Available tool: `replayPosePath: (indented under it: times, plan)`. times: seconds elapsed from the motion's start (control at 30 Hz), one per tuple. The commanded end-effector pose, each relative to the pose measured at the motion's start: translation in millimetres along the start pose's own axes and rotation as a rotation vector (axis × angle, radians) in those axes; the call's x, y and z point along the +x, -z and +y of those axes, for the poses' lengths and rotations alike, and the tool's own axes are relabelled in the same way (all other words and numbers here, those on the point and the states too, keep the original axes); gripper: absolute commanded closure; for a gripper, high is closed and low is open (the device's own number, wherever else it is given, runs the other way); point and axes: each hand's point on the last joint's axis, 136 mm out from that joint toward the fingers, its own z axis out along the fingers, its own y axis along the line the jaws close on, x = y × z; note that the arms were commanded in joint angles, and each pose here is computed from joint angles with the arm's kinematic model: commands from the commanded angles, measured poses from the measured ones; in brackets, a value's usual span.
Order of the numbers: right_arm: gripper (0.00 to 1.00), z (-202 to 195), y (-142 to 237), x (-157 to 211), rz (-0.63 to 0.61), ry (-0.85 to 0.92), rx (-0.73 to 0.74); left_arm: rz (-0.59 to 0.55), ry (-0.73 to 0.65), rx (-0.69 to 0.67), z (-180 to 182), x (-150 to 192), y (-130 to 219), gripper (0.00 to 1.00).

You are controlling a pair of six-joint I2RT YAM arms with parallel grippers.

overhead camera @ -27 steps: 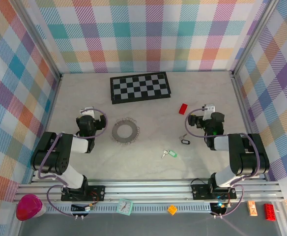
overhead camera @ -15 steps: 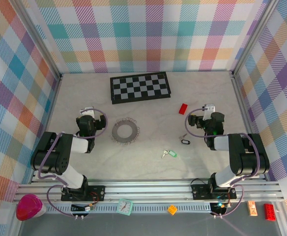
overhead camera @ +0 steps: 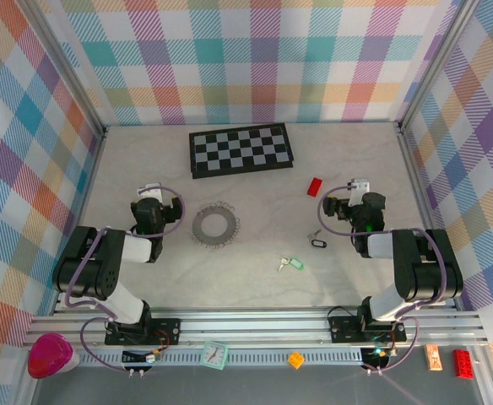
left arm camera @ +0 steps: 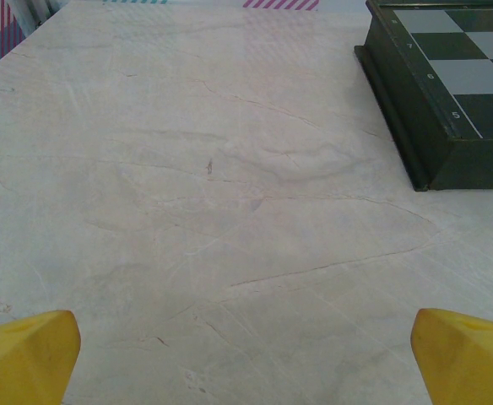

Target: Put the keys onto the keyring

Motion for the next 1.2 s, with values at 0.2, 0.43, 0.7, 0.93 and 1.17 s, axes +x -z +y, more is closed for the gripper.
replayPosePath:
  times: [0.2,0.43,0.7,0.93,1.17]
  plan:
    - [0.06,2,16,-43,0.122,-0.062,0.003,-0.005,-0.007,0.039,-6,-47,18,0.0]
    - [0.19,26,41,-54,0.196,-0.407,-0.079,0.041,0.121,0.117,-18,-75,42,0.0]
    - [0.27,111,50,-32,0.426,-0.491,-0.263,0.282,0.311,0.209,-37,-33,60,0.0]
    - [0.33,197,46,-18,0.595,-0.428,-0.43,0.454,0.407,0.256,-50,9,78,0.03]
    - [0.48,257,24,1,0.687,-0.381,-0.496,0.567,0.463,0.294,-66,34,98,0.11]
